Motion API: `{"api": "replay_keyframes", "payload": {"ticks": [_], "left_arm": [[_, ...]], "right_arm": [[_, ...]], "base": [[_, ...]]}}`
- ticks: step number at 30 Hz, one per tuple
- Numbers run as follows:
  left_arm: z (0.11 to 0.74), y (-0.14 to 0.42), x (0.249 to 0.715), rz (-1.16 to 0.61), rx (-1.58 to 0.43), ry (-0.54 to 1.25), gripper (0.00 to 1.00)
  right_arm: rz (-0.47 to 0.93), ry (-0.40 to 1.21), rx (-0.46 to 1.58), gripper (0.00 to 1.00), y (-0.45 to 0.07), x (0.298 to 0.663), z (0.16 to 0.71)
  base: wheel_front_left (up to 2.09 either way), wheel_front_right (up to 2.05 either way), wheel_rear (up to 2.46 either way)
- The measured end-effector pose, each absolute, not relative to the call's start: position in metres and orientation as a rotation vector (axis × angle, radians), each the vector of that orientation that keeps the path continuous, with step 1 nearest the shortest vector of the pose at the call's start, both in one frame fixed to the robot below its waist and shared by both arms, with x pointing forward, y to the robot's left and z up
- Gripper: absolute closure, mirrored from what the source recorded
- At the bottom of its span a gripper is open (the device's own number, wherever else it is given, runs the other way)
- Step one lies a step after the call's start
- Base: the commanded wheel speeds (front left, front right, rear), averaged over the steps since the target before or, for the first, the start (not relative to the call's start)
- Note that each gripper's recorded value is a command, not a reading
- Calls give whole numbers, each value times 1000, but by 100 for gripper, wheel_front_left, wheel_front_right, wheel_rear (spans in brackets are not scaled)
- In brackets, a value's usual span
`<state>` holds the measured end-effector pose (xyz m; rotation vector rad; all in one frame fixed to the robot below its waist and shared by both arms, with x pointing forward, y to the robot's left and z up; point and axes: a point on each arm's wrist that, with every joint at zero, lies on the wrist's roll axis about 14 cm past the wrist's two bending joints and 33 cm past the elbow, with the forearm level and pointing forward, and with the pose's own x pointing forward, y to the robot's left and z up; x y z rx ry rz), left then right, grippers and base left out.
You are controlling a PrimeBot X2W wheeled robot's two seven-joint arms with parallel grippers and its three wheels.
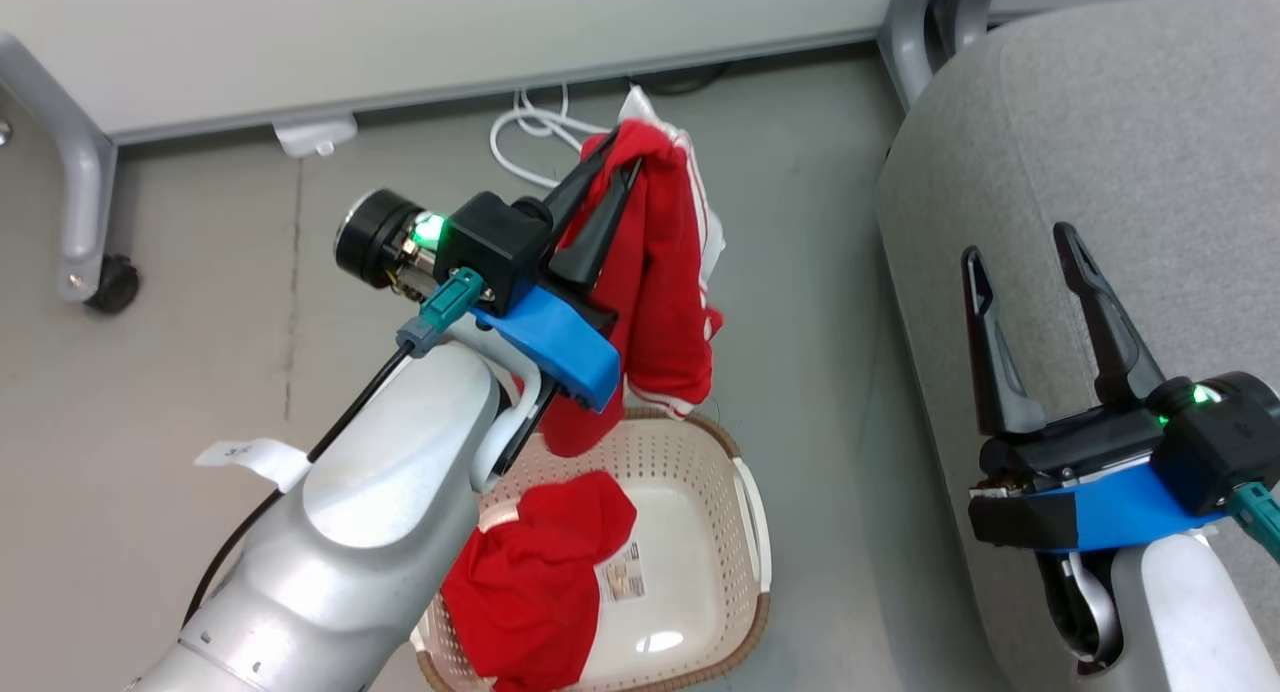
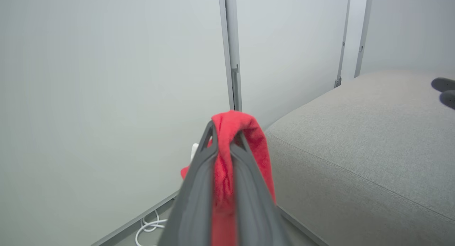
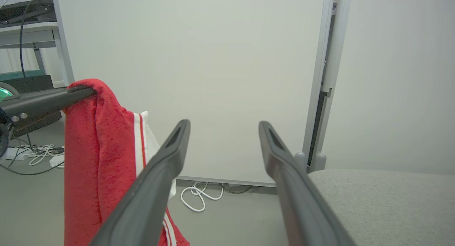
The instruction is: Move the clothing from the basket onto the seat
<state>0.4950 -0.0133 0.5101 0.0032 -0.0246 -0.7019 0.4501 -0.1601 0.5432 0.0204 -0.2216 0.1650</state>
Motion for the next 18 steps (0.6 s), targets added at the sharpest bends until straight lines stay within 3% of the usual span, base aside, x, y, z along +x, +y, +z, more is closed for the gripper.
{"api": "replay_keyframes", "payload": {"ticks": [10,18], "left_arm": [[624,-17,476,-703,-11,-329,100],[657,-20,460,-719,-6,-417,100]], "right_arm": [[173,-275,40,0,-153,426,568],[187,-279,52,0,-146,414,571]], "base": [[0,0,0],[0,0,0]]}}
